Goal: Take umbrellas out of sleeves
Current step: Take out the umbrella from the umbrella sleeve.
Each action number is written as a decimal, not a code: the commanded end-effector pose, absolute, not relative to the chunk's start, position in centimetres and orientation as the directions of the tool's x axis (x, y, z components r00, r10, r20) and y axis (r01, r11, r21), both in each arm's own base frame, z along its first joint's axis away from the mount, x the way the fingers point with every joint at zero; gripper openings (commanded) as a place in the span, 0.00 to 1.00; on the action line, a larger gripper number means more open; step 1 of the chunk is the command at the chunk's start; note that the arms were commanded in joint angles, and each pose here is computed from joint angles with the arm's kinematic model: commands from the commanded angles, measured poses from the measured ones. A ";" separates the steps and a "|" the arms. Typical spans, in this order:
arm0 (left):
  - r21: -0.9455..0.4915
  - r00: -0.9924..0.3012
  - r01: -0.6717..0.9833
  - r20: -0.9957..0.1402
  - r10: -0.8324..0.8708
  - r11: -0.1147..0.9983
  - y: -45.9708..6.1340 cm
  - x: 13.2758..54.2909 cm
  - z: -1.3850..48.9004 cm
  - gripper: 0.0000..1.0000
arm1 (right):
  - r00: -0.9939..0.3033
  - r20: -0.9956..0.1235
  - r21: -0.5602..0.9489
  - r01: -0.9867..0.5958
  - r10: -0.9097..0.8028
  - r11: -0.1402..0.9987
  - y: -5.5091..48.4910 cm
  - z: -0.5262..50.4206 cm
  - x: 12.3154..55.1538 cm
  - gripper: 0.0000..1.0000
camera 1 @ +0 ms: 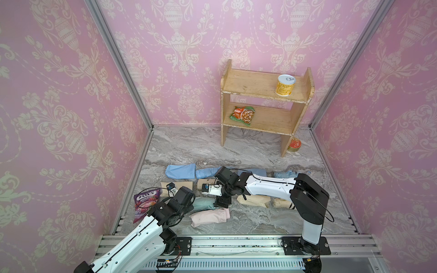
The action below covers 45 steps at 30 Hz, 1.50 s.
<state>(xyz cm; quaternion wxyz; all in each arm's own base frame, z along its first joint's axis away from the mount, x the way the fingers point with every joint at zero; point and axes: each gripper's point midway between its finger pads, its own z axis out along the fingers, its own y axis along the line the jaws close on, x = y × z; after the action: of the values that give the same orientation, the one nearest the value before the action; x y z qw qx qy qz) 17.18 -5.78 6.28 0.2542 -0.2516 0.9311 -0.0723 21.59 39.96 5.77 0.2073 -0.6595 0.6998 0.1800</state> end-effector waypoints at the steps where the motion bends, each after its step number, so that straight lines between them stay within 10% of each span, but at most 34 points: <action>1: -0.280 -0.725 -0.447 -0.442 -0.528 0.849 -5.7 17.3 6.3 0.00 | -0.082 -0.484 0.041 -0.997 -0.871 0.071 40.0 5.3 20.3 0.81; 45: -0.253 -0.643 -0.492 -0.540 -0.543 0.833 -2.3 18.9 6.8 0.00 | -0.084 -0.373 -0.031 -0.994 -0.924 0.102 39.3 3.7 23.1 0.49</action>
<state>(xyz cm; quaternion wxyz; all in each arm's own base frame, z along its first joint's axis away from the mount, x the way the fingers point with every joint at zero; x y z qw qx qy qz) 18.98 -3.73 6.87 0.3016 -0.2890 0.9058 -0.0713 22.53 40.02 3.27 0.1519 -0.6581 0.7262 0.1280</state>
